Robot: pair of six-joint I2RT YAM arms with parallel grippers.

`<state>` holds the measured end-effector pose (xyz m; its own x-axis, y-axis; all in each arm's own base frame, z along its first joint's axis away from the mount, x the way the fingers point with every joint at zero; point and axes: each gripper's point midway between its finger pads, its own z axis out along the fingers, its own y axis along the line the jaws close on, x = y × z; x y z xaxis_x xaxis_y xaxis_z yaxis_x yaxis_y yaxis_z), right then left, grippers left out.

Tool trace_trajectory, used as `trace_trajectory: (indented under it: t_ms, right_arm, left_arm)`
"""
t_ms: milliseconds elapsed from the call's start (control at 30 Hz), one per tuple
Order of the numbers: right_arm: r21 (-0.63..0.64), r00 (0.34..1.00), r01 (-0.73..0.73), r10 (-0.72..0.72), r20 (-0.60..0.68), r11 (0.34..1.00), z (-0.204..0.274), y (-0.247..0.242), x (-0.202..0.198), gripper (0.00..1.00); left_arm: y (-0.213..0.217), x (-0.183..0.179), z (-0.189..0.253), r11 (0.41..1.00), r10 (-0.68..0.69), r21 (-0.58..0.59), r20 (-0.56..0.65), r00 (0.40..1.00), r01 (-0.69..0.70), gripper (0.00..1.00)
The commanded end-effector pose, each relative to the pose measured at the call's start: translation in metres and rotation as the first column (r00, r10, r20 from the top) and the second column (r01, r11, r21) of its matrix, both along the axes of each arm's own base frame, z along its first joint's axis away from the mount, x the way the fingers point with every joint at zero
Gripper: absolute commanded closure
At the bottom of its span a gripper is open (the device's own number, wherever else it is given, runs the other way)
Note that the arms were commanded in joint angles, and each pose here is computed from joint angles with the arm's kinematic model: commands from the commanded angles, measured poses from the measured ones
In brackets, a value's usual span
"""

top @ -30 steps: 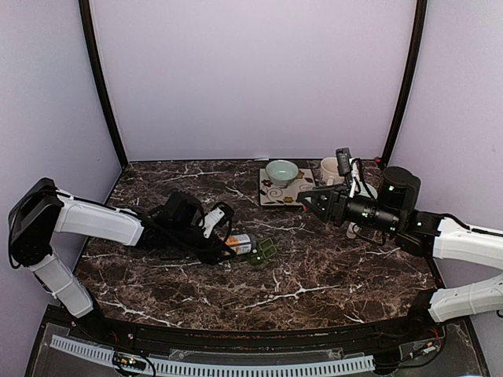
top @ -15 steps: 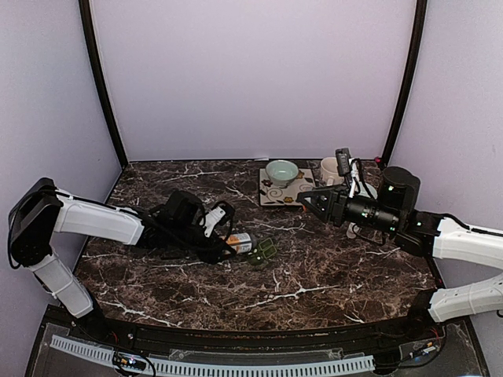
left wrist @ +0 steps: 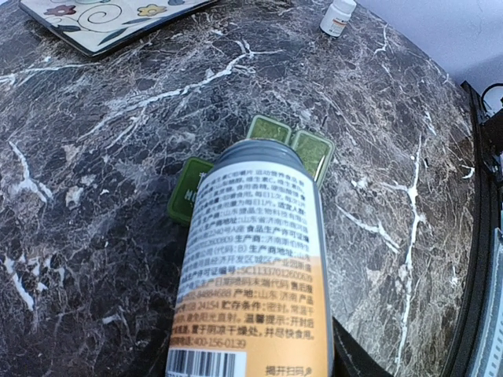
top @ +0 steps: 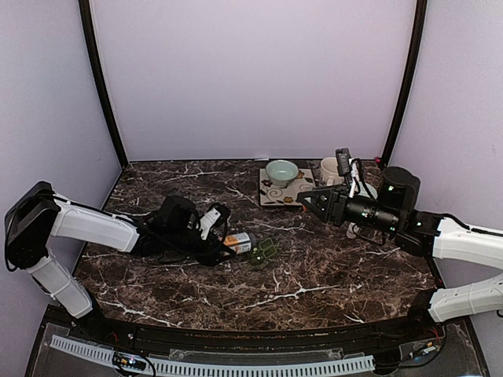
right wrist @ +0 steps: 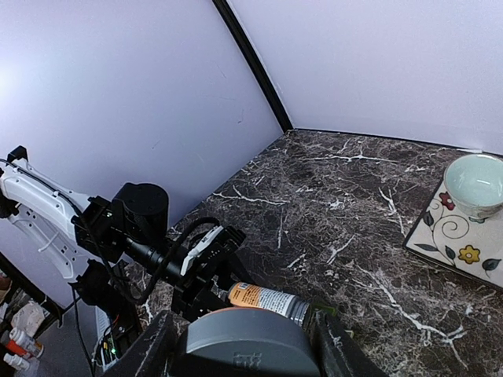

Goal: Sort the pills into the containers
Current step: Pour the pill into the compartment of the pill container.

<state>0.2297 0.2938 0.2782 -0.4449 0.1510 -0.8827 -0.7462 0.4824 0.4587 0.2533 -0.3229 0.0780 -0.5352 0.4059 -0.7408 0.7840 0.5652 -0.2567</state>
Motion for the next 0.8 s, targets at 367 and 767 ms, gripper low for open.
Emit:
trace_trajectory:
  t_ms: [367,767]
  right_arm:
    - [0.017,1.0,-0.03,0.03,-0.002,0.999,0.009,0.008,0.002,0.58]
    - [0.023,0.993,-0.119,0.119,-0.007,0.993,0.015,0.026,-0.01,0.58]
  left_arm:
    - [-0.004,-0.021,0.071,0.914,-0.102,-0.387,0.076,0.992,0.124,1.0]
    - [-0.014,-0.043,0.109,0.774,-0.307,-0.577,0.015,0.952,0.259,1.0]
